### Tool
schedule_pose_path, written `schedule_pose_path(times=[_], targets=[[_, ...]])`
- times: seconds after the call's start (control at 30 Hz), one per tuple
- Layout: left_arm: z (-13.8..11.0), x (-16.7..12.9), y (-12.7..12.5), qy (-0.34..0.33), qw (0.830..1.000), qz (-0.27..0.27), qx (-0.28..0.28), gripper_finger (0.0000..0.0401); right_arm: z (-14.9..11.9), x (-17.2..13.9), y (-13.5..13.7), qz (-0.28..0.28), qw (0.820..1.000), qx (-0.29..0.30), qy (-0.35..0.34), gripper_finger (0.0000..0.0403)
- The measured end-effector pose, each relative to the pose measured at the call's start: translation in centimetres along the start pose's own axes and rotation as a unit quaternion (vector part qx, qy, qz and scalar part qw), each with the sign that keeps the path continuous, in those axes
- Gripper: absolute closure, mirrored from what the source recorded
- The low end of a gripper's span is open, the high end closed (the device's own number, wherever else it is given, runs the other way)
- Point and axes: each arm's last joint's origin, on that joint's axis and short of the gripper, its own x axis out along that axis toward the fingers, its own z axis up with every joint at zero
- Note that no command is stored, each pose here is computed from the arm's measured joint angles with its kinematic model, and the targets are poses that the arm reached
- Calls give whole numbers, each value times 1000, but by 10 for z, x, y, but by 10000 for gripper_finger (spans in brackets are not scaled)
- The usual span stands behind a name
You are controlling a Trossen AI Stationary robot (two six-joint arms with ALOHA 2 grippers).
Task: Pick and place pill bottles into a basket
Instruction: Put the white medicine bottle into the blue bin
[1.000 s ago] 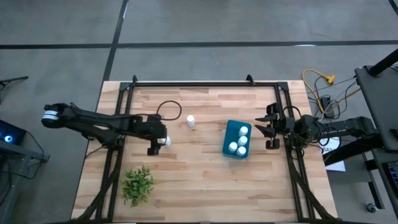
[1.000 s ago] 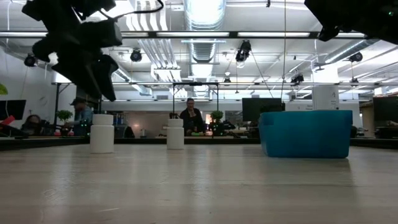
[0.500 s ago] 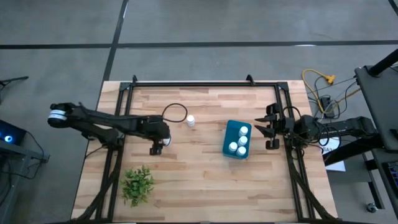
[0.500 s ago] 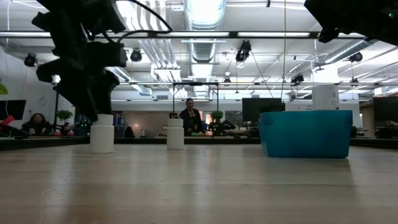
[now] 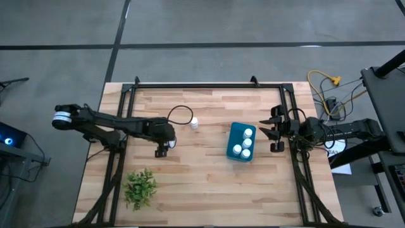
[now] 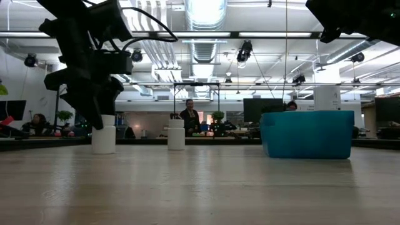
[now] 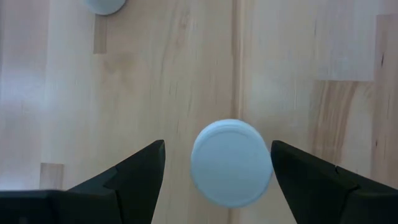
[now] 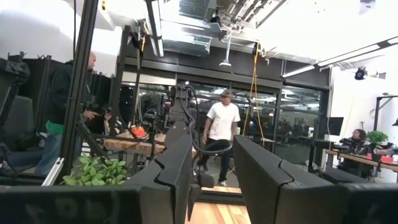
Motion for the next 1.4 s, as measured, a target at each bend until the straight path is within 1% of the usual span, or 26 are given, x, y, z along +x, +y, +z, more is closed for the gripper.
schedule_pose_path(times=[0.13,0.23,0.33,0.47,0.53,0.73,0.93,1.1,1.33,1.4], targets=[[0,3,0,6,1000,0,1,128,0,0,0,0,1000,0,0,294],[0,5,-1,11,1000,-2,1,142,0,0,0,0,1000,0,0,294],[-1,8,-1,17,1000,-3,2,173,0,0,0,0,1000,0,0,294],[0,10,-1,17,1000,-3,2,225,0,0,0,0,1000,0,0,294],[0,10,-1,18,1000,-2,6,241,0,0,0,-1,1000,0,0,294],[2,8,-1,3,1000,-2,10,241,0,0,0,-1,1000,0,0,294],[7,0,0,-38,999,-2,4,241,0,0,0,-3,1000,0,1,294],[15,-9,1,-97,995,-2,-4,241,0,0,0,-5,1000,-3,1,294],[32,-27,3,-213,977,-2,-16,241,0,0,0,-5,1000,-9,2,294],[34,-30,3,-231,973,-2,-17,241,-1,0,0,-5,1000,-8,2,294]])
